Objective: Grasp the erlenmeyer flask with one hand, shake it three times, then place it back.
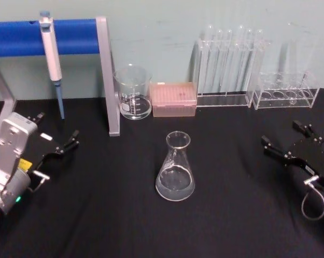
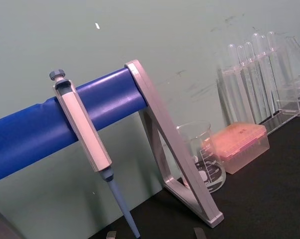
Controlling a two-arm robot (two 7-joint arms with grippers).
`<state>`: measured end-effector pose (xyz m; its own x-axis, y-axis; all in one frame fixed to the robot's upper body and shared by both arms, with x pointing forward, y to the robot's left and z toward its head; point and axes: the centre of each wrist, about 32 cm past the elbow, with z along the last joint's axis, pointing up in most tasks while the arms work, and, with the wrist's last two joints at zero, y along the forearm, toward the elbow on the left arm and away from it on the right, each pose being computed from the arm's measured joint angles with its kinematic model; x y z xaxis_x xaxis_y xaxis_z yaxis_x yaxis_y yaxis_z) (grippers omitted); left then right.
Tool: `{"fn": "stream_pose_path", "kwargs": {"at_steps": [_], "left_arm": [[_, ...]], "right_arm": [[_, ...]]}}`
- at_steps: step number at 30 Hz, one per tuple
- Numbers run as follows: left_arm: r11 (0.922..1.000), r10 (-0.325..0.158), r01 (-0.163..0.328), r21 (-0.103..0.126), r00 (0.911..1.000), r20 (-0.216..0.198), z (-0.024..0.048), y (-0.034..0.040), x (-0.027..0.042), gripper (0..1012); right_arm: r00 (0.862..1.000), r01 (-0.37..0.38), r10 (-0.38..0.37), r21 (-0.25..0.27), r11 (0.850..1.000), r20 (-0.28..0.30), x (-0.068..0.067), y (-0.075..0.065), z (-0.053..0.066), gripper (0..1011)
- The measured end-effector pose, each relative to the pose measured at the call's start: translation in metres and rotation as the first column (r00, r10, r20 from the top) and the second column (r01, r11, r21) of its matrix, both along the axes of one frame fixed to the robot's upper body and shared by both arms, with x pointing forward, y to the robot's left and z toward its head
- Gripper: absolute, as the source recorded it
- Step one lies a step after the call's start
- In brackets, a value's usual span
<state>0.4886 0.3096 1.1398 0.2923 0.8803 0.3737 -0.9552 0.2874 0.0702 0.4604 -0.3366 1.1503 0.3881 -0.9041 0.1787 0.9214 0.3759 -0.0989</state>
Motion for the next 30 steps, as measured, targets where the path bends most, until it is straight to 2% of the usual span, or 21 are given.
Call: {"fn": "stream_pose_path", "kwargs": {"at_steps": [7,11,16,20,30], "left_arm": [[1.0000,0.000,0.000,0.000,1.0000,0.000,0.0000,0.0000,0.0000,1001],[1.0000,0.000,0.000,0.000,1.0000,0.000,0.0000,0.0000,0.0000,1001],[1.0000,0.000,0.000,0.000,1.0000,0.000,0.0000,0.0000,0.0000,1001],[1.0000,0.000,0.000,0.000,1.0000,0.000,0.0000,0.0000,0.0000,1001],[1.0000,0.000,0.000,0.000,1.0000,0.000,0.0000,0.0000,0.0000,1001]], "right_arm": [[0.996,-0.084,0.084,0.028,0.996,-0.027,-0.010,0.006,0.003,1000],[0.987,-0.157,0.159,0.050,0.986,-0.039,-0.013,0.013,0.003,1000],[0.963,-0.263,0.267,0.091,0.960,-0.033,-0.014,0.022,0.002,1000],[0.935,-0.350,0.355,0.114,0.930,-0.022,-0.010,0.029,0.003,1000],[0.880,-0.467,0.474,0.148,0.872,-0.014,0.003,0.047,0.000,1000]]}}
